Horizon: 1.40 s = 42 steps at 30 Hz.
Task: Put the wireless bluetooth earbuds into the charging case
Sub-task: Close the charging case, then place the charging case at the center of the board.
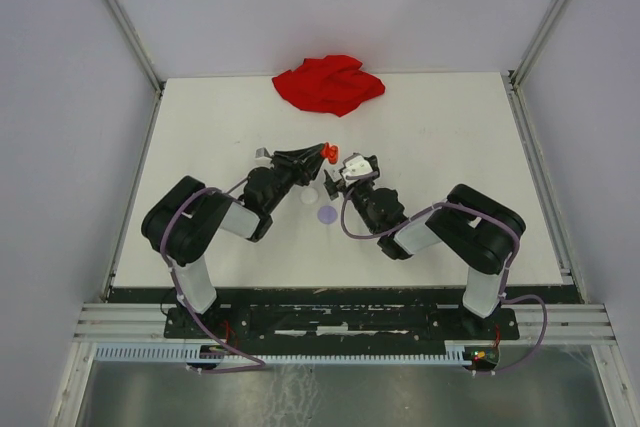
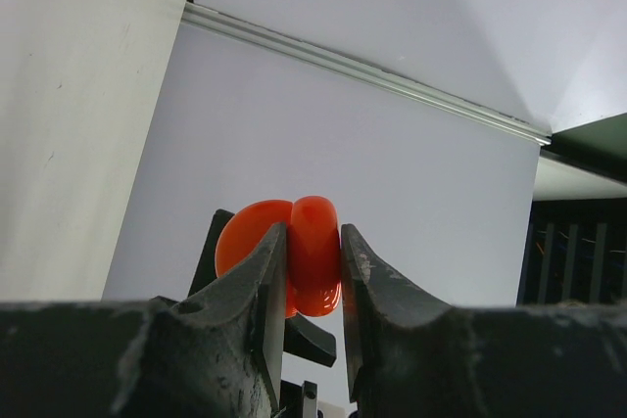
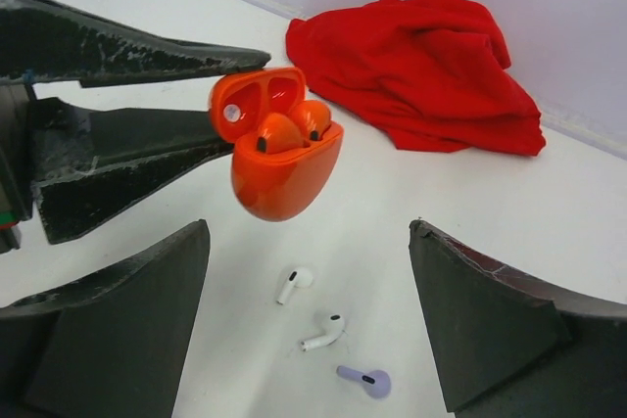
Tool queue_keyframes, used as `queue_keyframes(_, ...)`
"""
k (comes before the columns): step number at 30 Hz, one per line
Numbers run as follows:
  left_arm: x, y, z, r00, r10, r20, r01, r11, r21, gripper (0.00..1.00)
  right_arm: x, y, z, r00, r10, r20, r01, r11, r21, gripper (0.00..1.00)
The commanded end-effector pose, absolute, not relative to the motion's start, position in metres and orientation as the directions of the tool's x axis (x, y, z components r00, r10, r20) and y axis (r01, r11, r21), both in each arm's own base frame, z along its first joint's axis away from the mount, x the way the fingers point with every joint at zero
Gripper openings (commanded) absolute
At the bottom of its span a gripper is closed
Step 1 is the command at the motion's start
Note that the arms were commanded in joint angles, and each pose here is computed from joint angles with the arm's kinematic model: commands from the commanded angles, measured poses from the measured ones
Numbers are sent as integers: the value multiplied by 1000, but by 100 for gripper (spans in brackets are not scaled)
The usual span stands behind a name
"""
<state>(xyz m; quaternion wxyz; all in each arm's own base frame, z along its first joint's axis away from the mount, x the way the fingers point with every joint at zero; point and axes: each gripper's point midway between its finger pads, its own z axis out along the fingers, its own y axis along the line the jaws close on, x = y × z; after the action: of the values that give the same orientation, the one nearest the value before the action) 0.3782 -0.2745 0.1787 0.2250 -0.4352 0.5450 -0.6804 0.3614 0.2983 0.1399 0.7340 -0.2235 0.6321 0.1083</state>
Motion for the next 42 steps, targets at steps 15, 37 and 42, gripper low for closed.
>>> queue_keyframes(15, 366, -266, 197, -536, -753, 382, -125, -377, -918, 3, 376, 289, 175, 265, -102, -959, -319, 929, -187, 92)
queue_keyframes(37, 356, -262, 180, -537, -753, 379, -144, -361, -921, 3, 372, 265, 191, 278, -127, -952, -243, 950, -198, 93)
queue_keyframes(42, 364, -256, 175, -555, -764, 329, -113, -322, -940, 3, 365, 250, 195, 253, -104, -962, -213, 964, -161, 95)
